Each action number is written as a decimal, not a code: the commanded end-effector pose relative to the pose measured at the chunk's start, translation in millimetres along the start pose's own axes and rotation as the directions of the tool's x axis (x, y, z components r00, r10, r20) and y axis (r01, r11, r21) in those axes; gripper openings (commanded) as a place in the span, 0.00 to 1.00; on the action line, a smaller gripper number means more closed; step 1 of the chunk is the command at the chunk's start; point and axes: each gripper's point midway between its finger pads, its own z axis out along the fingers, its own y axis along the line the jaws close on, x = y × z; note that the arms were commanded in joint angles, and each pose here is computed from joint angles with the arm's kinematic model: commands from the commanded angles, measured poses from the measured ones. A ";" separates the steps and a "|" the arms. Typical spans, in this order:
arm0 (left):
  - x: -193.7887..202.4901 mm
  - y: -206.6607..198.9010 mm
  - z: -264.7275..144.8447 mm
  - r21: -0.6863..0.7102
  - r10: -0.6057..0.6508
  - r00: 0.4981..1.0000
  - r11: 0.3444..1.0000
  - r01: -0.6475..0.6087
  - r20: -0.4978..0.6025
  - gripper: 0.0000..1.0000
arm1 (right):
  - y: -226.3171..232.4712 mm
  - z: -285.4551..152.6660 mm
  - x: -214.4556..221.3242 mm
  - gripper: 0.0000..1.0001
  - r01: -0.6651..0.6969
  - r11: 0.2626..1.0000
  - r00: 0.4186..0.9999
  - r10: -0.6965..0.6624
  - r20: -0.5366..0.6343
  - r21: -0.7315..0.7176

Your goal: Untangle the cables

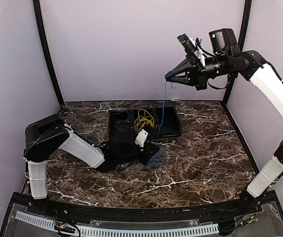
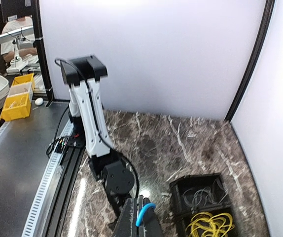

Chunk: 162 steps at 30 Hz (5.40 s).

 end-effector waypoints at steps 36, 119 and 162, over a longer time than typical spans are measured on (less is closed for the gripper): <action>34.0 53.2 -74.9 -0.260 0.119 0.962 0.948 -0.184 -0.246 0.21 | -69.2 -236.3 -109.3 0.00 0.036 0.900 0.938 -0.181 0.296 0.435; -85.1 33.1 -163.7 -0.278 -0.012 0.995 0.960 0.038 0.096 0.51 | -206.0 47.7 306.1 0.00 -0.538 0.767 0.774 0.613 -0.156 0.349; 69.3 117.2 -146.2 -0.537 -0.620 0.770 0.706 0.462 -0.153 0.44 | -32.4 118.7 262.6 0.53 -0.094 0.996 0.913 0.090 -0.398 0.010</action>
